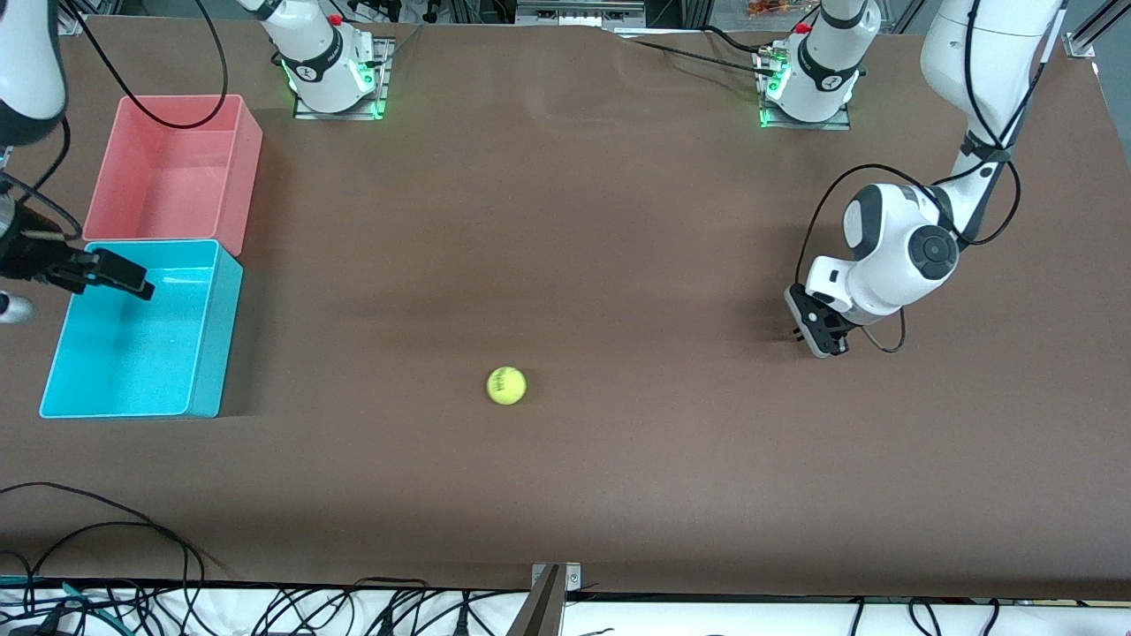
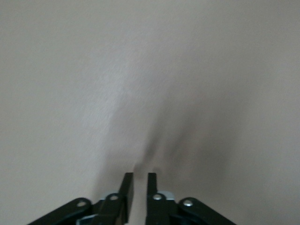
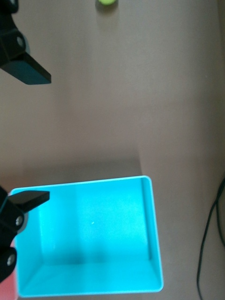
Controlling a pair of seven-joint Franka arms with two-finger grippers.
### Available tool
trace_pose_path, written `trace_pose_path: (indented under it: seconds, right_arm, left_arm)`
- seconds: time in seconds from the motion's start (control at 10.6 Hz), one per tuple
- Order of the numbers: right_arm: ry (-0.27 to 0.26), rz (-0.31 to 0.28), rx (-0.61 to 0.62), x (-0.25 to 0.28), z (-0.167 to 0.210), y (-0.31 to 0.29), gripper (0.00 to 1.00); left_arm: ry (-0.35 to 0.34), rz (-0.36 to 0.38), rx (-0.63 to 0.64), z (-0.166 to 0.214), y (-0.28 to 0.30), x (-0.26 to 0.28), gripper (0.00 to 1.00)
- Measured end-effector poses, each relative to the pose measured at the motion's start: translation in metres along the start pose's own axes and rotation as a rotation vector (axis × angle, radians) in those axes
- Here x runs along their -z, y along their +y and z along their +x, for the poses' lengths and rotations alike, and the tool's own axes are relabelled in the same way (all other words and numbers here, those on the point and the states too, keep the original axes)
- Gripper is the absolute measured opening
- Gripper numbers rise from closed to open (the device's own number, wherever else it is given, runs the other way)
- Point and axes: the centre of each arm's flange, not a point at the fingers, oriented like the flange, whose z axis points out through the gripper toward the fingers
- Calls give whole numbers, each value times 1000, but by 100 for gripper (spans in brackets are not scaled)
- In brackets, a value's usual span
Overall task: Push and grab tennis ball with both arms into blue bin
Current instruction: 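Reach the right gripper toward the ball while the left gripper withdraws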
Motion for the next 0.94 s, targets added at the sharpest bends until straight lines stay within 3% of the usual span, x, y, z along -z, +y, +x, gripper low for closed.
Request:
trace_pose_path:
  seconds: [0.28, 0.56, 0.75, 0.85, 0.94]
  right_arm:
    - [35, 11, 28, -67, 31, -22, 100]
    - [14, 119, -2, -168, 54, -48, 100]
    - [15, 138, 22, -205, 58, -54, 100]
    - [48, 160, 89, -226, 63, -56, 100]
    - [91, 235, 115, -250, 67, -53, 100]
  left_arm:
    - [0, 20, 20, -10, -8, 21, 53]
    - [22, 63, 44, -22, -13, 91, 95]
    - [41, 98, 36, -21, -3, 140, 100]
    - [44, 108, 36, -22, 1, 148, 100]
    - [48, 117, 36, -23, 2, 154, 100]
